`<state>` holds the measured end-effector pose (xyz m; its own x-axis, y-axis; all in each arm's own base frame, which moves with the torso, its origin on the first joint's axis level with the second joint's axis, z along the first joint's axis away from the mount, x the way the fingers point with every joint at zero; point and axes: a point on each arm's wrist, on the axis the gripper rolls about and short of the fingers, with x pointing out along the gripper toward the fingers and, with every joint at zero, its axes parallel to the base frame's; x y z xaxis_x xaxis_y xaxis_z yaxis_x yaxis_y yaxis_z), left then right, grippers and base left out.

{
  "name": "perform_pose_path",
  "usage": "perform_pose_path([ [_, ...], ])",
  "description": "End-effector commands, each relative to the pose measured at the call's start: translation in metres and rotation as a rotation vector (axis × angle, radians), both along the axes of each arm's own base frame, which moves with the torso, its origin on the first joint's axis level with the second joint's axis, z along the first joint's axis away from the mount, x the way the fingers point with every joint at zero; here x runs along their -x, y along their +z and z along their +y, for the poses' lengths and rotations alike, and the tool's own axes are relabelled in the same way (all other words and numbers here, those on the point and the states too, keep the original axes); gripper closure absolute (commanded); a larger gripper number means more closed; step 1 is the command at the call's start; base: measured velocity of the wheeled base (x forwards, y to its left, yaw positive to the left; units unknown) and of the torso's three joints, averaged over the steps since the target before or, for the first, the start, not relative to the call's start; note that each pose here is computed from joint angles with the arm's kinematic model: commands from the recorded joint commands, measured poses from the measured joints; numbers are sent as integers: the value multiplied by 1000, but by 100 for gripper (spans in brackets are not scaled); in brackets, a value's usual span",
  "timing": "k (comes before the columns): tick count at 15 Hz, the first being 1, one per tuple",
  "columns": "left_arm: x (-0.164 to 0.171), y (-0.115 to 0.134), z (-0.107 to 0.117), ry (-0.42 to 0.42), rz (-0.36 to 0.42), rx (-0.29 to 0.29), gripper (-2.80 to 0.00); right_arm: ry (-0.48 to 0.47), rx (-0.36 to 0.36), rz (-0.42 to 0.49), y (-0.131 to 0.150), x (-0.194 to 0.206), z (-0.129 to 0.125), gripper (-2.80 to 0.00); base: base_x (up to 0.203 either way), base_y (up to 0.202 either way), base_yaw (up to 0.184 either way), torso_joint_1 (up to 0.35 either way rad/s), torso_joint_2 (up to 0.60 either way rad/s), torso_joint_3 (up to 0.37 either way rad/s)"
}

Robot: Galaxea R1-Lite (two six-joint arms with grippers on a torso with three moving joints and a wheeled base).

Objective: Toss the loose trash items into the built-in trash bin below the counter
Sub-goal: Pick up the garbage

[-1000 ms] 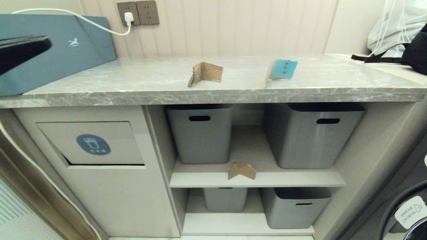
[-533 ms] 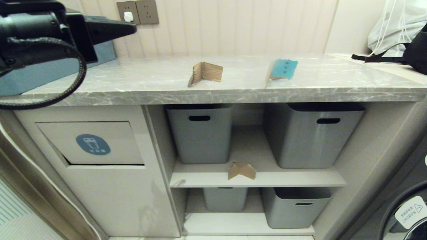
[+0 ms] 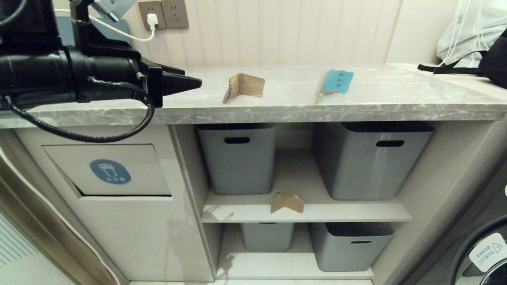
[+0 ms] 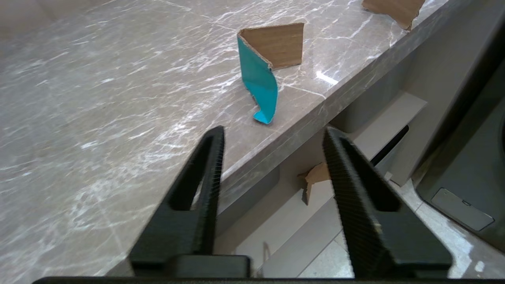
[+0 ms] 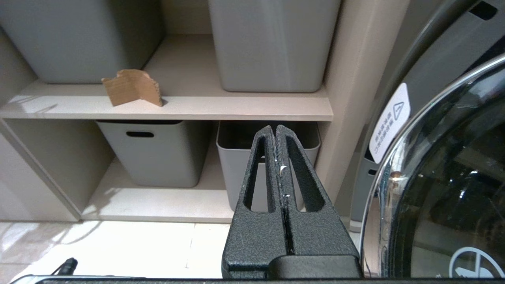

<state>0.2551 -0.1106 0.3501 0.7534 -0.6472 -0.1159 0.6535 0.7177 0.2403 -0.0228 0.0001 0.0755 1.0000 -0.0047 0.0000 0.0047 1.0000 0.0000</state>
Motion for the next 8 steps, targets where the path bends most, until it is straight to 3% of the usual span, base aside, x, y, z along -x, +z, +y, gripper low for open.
perform_pose_path([
  [1,-7,-4,-5,-8,13,-5,-280,0,0,0,0,0,0,0,0,0,0,0,0,0],
  [5,2,1,-22,-76,20,-7,-280,0,0,0,0,0,0,0,0,0,0,0,0,0],
  [8,-8,-4,-28,-78,35,-17,-280,0,0,0,0,0,0,0,0,0,0,0,0,0],
])
